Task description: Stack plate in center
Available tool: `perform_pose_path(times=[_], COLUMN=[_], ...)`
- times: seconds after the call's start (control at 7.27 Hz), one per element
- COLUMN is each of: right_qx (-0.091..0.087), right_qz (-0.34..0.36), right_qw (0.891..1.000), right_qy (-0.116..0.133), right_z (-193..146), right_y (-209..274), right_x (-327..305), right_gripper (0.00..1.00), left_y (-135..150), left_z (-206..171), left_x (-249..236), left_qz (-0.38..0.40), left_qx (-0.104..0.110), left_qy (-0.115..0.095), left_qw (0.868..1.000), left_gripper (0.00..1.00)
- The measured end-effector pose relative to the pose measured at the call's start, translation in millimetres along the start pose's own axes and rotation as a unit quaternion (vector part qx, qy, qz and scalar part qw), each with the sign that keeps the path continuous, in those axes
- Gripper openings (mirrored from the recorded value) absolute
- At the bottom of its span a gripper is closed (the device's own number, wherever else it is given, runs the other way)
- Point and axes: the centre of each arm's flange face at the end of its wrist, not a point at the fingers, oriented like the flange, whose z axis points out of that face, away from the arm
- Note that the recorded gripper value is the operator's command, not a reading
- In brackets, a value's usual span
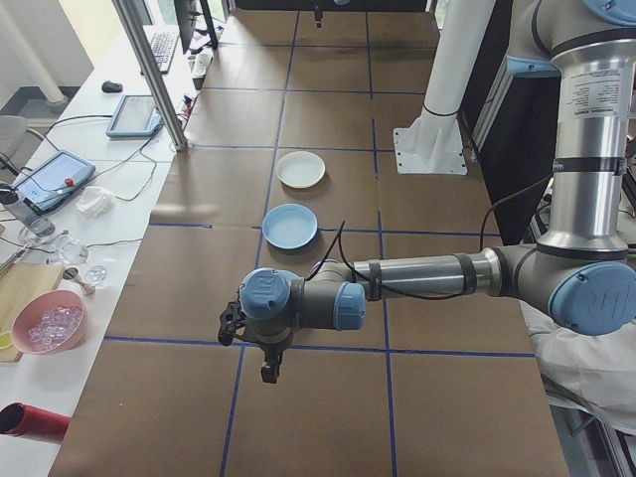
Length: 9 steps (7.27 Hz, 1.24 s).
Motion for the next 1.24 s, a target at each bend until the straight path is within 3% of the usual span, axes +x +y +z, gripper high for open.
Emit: perform_pose_path(times=[0.55,0.83,1.24], right_qx=[0.000,0.000,0.000], right_qz=[0.000,0.000,0.000], right_qw=[1.000,1.000,1.000], right_qy=[0.000,0.000,0.000], right_z=[0,0,0], right_y=[0,0,0], right_x=[0,0,0], right_gripper=[1.00,1.00,1.00], left_y=[-1,-6,-22], left_z=[1,2,32], left_x=[-5,-6,-12], left_qz=[-0.005,0.021,0.024], left_qx=[-0.005,0.020,0.051], left_qy=[-0.018,-0.021,0.038], left_qw=[1.000,0.999,0.998], left_gripper=[1.00,1.00,1.00])
